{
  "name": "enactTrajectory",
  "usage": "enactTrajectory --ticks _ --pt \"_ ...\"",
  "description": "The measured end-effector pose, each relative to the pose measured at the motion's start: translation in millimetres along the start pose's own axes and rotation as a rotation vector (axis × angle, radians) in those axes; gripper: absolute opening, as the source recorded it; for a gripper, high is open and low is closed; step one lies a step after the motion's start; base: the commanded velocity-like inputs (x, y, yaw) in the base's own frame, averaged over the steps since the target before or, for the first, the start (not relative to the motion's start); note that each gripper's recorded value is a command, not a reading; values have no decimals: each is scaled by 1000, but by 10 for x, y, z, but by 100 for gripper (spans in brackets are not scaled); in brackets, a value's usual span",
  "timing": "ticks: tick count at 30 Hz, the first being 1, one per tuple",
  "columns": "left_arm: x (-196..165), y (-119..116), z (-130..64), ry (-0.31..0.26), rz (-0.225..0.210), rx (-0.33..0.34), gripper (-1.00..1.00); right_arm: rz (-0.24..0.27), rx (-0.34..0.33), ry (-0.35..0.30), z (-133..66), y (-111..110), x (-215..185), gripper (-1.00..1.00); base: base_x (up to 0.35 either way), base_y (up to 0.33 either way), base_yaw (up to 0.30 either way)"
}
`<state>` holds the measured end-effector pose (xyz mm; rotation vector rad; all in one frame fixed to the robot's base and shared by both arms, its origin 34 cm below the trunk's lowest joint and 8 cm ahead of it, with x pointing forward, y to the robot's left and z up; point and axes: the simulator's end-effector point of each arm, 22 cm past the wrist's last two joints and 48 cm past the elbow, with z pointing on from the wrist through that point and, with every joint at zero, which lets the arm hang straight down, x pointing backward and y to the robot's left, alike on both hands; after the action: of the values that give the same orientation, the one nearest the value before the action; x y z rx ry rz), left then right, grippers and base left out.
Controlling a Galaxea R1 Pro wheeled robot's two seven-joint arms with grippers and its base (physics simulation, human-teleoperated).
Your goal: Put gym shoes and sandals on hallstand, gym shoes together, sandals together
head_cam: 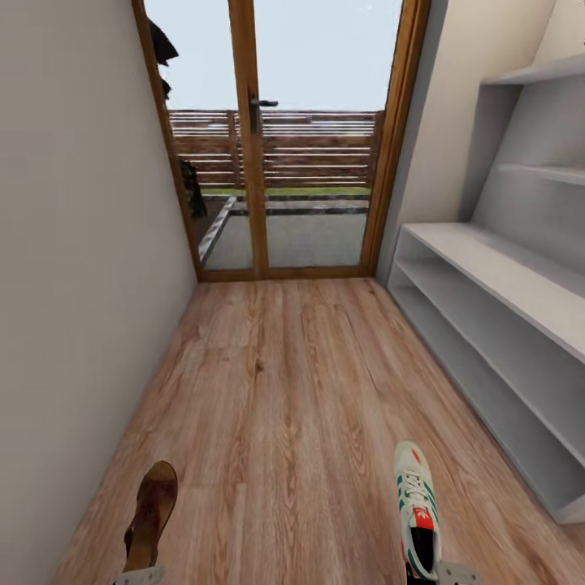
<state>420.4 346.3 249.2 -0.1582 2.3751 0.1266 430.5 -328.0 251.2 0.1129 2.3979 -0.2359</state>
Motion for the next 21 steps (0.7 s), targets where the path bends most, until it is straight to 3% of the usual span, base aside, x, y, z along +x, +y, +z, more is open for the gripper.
enactTrajectory --ticks 21 --pt "0 -2 0 0 1 1 -100 0 0 0 0 -1 0 -100 339 115 -234"
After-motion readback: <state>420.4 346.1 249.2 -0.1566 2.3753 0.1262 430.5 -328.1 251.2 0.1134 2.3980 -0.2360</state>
